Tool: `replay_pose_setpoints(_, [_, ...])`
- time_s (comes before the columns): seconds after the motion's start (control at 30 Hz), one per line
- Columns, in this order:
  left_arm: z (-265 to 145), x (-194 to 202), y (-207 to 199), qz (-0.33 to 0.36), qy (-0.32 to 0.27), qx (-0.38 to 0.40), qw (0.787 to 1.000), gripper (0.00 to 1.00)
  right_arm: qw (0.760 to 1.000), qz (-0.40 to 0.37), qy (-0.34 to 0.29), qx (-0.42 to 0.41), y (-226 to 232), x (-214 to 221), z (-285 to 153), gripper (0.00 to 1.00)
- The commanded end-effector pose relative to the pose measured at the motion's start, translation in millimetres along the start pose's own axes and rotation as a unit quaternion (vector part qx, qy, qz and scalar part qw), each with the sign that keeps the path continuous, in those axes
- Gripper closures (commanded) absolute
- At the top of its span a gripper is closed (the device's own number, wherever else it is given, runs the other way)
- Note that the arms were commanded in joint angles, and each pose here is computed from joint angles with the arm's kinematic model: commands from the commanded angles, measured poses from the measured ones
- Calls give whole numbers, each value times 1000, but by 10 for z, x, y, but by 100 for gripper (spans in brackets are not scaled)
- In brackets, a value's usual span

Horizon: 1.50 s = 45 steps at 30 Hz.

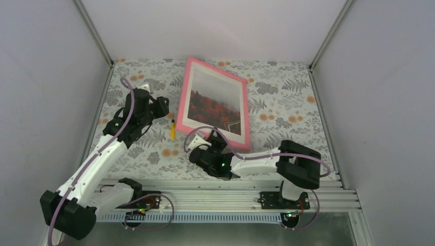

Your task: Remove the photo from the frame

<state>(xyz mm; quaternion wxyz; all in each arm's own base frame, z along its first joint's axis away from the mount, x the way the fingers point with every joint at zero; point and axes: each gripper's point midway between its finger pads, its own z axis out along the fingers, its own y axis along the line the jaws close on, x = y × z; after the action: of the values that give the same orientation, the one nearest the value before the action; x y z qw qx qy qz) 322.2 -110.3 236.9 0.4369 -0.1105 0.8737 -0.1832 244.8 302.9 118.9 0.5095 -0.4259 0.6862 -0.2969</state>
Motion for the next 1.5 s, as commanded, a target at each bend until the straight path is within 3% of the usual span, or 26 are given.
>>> replay_pose_setpoints(0.0, [-262,-130,-73,-16,-20,31,999,44,983,177,-54,-6,-447,-355,-108,96])
replay_pose_setpoints(0.1, [-475,-212,-96,-32,-47,49,997,43,970,230,-76,-15,-659,-454,-152,96])
replay_pose_setpoints(0.37, [-765,-248,-105,-51,-85,79,992,26,915,362,-171,-55,-1235,-723,-344,96])
replay_pose_setpoints(0.6, [-786,-125,-87,-61,-74,91,991,20,817,520,-231,-93,-1607,-664,-413,96])
replay_pose_setpoints(0.97, [-601,208,-163,-89,-19,139,986,18,678,705,-160,-132,-1392,-180,-27,96])
replay_pose_setpoints(1.13, [-432,416,-201,-104,19,160,981,17,626,759,-102,-149,-1123,-14,128,96])
replay_pose_setpoints(1.3, [-272,619,-265,-123,57,190,972,17,559,816,-33,-142,-842,248,233,96])
replay_pose_setpoints(1.47, [-77,859,-275,-141,100,203,964,17,512,848,22,-137,-576,473,282,96])
